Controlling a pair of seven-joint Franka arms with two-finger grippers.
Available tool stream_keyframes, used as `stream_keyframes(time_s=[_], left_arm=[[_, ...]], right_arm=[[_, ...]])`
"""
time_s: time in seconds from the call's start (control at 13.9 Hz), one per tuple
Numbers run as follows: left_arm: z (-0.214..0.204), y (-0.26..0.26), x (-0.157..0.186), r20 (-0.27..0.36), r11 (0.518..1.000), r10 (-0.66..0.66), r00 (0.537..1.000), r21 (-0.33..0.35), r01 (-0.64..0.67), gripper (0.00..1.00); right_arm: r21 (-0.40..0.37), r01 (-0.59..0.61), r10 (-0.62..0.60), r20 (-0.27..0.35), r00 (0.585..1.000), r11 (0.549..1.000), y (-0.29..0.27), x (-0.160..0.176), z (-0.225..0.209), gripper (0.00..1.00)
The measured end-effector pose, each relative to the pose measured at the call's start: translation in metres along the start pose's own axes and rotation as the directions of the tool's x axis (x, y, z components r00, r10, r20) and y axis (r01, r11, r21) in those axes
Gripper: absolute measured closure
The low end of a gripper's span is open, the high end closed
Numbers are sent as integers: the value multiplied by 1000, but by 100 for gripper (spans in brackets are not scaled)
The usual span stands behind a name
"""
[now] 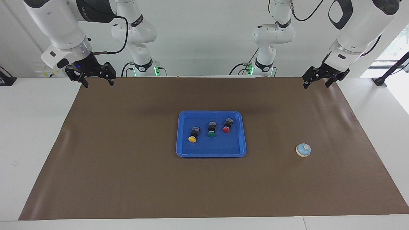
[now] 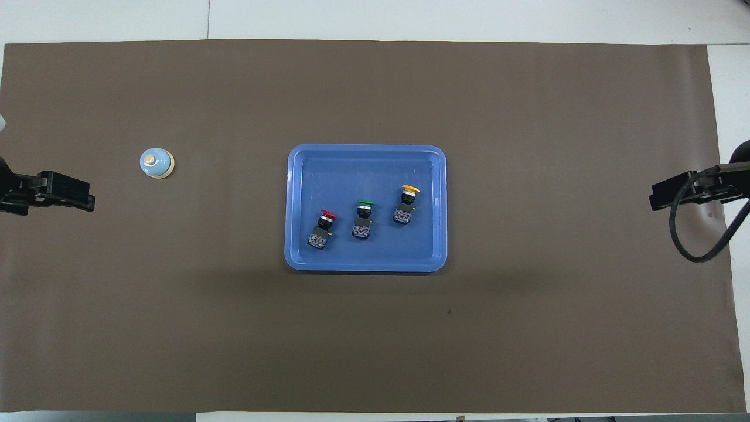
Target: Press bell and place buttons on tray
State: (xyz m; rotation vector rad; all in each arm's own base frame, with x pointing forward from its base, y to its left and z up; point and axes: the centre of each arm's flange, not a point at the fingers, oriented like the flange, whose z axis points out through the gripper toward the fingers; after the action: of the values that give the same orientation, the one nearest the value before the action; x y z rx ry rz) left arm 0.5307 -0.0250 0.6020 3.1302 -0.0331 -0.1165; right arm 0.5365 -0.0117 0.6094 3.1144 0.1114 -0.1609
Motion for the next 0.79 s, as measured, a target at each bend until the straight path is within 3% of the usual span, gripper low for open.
stream_keyframes(time_s=[0.43, 0.79], left_arm=[[0, 1, 0, -1, 1000, 1, 1000, 0, -1, 0], [35, 4, 18, -81, 1000, -10, 997, -2, 10, 58]], right_arm=[[0, 0, 0, 0, 1000, 1000, 0, 0, 0, 0], [0, 0, 0, 0, 1000, 1000, 0, 0, 0, 0]])
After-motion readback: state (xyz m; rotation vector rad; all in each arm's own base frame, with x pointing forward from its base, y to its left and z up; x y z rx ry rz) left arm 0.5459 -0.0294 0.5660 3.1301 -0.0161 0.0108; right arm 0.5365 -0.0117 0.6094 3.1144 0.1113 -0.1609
